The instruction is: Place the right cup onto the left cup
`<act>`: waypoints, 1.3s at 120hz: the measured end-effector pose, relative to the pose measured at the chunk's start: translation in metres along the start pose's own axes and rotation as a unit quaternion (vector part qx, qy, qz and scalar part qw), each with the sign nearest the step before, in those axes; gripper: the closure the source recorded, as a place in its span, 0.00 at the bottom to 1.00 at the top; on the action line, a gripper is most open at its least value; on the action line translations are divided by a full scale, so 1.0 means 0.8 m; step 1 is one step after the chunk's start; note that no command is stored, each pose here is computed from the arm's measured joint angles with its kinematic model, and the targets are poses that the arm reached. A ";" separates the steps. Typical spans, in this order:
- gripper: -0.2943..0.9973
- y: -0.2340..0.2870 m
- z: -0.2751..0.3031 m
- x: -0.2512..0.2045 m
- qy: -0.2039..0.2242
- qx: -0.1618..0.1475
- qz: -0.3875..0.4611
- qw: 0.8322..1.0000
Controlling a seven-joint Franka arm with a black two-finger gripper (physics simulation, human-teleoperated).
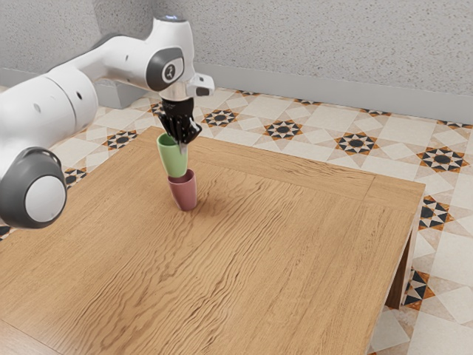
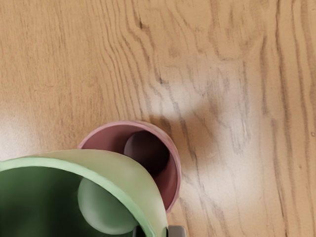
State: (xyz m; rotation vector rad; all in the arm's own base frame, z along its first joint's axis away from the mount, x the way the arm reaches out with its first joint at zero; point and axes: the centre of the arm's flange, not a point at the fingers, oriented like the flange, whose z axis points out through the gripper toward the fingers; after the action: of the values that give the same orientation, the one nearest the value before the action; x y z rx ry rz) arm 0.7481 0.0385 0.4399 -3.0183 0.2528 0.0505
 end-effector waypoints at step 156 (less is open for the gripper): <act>0.27 0.021 -0.074 -0.041 0.021 -0.025 0.022 0.999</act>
State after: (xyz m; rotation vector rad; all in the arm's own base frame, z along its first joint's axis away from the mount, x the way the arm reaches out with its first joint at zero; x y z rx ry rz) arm 0.7146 0.0209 0.4985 -3.0658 0.3260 -0.0027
